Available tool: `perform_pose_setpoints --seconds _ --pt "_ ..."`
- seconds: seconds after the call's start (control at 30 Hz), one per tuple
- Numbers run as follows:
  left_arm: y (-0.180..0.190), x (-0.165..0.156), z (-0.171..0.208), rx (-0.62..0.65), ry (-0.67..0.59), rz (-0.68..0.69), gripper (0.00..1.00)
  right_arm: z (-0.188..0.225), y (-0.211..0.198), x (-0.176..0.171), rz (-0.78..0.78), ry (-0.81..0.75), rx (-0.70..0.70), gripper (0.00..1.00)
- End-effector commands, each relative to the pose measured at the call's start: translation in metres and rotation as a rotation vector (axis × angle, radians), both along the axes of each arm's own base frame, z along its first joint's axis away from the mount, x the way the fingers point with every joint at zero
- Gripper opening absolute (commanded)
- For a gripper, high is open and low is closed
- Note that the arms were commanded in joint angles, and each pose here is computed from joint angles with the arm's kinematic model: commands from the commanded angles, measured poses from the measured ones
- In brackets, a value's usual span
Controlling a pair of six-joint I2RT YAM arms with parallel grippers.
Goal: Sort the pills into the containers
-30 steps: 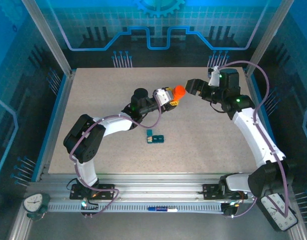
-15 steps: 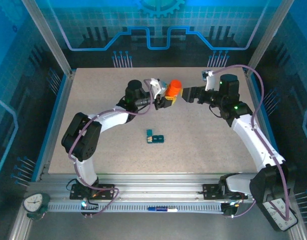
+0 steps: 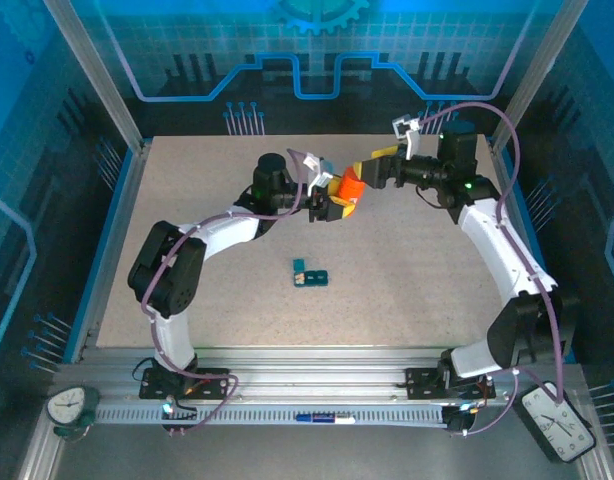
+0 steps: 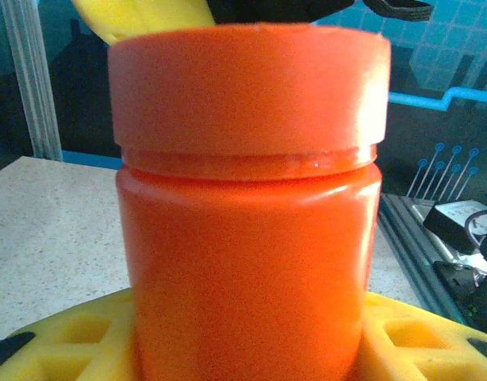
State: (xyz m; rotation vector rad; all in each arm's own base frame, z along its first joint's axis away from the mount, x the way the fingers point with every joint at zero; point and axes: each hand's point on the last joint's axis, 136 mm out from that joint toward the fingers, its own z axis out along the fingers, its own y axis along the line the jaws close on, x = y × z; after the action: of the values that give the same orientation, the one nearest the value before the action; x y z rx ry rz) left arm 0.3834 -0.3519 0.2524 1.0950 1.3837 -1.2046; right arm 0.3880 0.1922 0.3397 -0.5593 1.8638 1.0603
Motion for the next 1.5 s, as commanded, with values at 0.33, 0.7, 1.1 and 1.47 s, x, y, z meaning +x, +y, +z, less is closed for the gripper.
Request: perform_pose_setpoints --seconds 0.33,0.7,1.1,1.47 --pt "0.001 -0.002 0.022 -0.036 -0.006 -0.067 0.0 -0.013 0.021 -0.013 0.123 0.029 -0.021 0.87" --pt "0.0 -0.002 0.023 -0.041 -0.004 -0.072 0.0 -0.021 0.025 -0.014 0.135 0.048 -0.03 0.75" --pt "-0.001 -0.001 0.026 -0.054 -0.009 -0.065 0.0 -0.036 0.025 -0.01 0.068 0.077 -0.057 0.39" --pt "0.007 0.018 0.04 -0.089 -0.123 0.12 0.0 -0.066 0.01 -0.005 -0.255 0.17 -0.054 0.28"
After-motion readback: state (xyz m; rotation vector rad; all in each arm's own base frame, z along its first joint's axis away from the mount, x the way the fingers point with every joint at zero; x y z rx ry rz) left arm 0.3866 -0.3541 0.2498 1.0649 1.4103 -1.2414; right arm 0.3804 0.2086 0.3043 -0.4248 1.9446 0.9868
